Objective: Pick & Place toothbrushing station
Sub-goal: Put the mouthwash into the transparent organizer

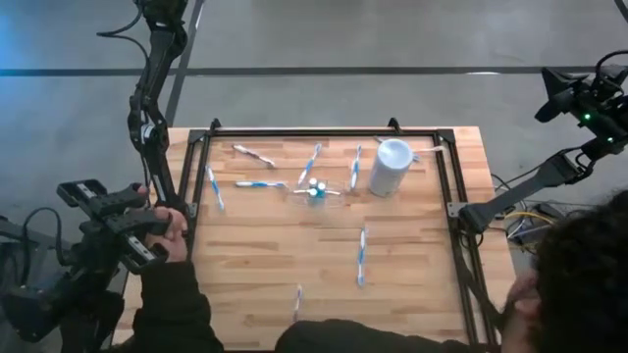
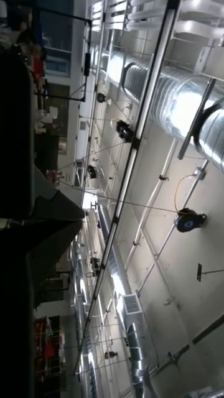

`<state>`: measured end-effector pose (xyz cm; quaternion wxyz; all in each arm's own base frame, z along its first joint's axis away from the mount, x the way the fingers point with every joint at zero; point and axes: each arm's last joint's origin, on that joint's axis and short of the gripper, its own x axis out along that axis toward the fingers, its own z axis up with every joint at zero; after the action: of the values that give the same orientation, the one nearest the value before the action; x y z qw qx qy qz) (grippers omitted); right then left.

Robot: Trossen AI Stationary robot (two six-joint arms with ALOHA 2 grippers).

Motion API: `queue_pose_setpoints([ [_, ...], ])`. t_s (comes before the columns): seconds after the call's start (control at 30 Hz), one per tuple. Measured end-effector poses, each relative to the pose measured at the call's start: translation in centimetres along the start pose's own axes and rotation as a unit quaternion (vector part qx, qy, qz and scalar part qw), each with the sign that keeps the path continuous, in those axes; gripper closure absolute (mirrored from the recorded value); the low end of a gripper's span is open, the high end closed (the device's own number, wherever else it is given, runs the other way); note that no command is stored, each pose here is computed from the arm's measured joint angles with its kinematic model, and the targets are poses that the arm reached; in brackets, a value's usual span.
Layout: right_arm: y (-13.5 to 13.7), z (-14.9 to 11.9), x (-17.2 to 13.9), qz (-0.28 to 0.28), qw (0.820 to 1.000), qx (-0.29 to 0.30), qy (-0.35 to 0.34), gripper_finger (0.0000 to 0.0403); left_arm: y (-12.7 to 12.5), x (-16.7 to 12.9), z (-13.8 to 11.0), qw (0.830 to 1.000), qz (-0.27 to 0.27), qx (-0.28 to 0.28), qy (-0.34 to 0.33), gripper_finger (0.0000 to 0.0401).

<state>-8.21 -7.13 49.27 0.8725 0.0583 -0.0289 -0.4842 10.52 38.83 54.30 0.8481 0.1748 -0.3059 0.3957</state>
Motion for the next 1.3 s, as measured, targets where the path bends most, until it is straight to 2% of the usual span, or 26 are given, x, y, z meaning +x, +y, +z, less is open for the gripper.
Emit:
queue_pose_setpoints([
  [0.13, -0.2, 0.0, 0.0, 0.002, 1.0, -0.001, 0.0, 0.0394, -0.2, 0.0, -0.5, 1.0, 0.004, -0.002, 0.002, 0.0396],
  [0.3, -0.5, -0.1, -0.1, 0.022, 0.999, 0.034, 0.003, 0.0394, -0.3, 0.0, -1.0, 1.0, 0.0, -0.012, 0.011, 0.0395],
  [0.5, -0.4, -0.1, 0.0, 0.063, 0.996, 0.062, 0.013, 0.0394, -0.6, 0.0, -1.0, 0.997, -0.051, -0.058, 0.029, 0.0396],
  [0.7, 0.1, -0.2, 0.1, 0.098, 0.993, 0.062, 0.022, 0.0394, -1.8, 0.1, 0.1, 0.994, -0.068, -0.082, 0.041, 0.0398],
  [0.8, 0.2, -0.2, 0.1, 0.109, 0.991, 0.07, 0.025, 0.0394, -3.0, 0.1, 0.6, 0.99, -0.079, -0.091, 0.076, 0.0398],
  [0.93, 0.4, -0.3, 0.1, 0.152, 0.985, 0.075, 0.038, 0.0394, -6.4, 0.4, -0.5, 0.973, -0.097, -0.128, 0.168, 0.0399],
  [1.03, 0.6, -0.6, 0.0, 0.192, 0.978, 0.06, 0.055, 0.0394, -11.4, 0.7, -1.7, 0.953, -0.147, -0.135, 0.227, 0.0399],
  [1.17, 0.7, -1.3, -0.1, 0.221, 0.97, 0.048, 0.083, 0.0394, -18.1, 0.8, -2.1, 0.939, -0.174, -0.149, 0.257, 0.04],
  [1.3, 1.1, -1.8, -0.3, 0.273, 0.955, 0.02, 0.111, 0.0394, -21.5, 0.4, -1.9, 0.924, -0.176, -0.175, 0.29, 0.04],
])
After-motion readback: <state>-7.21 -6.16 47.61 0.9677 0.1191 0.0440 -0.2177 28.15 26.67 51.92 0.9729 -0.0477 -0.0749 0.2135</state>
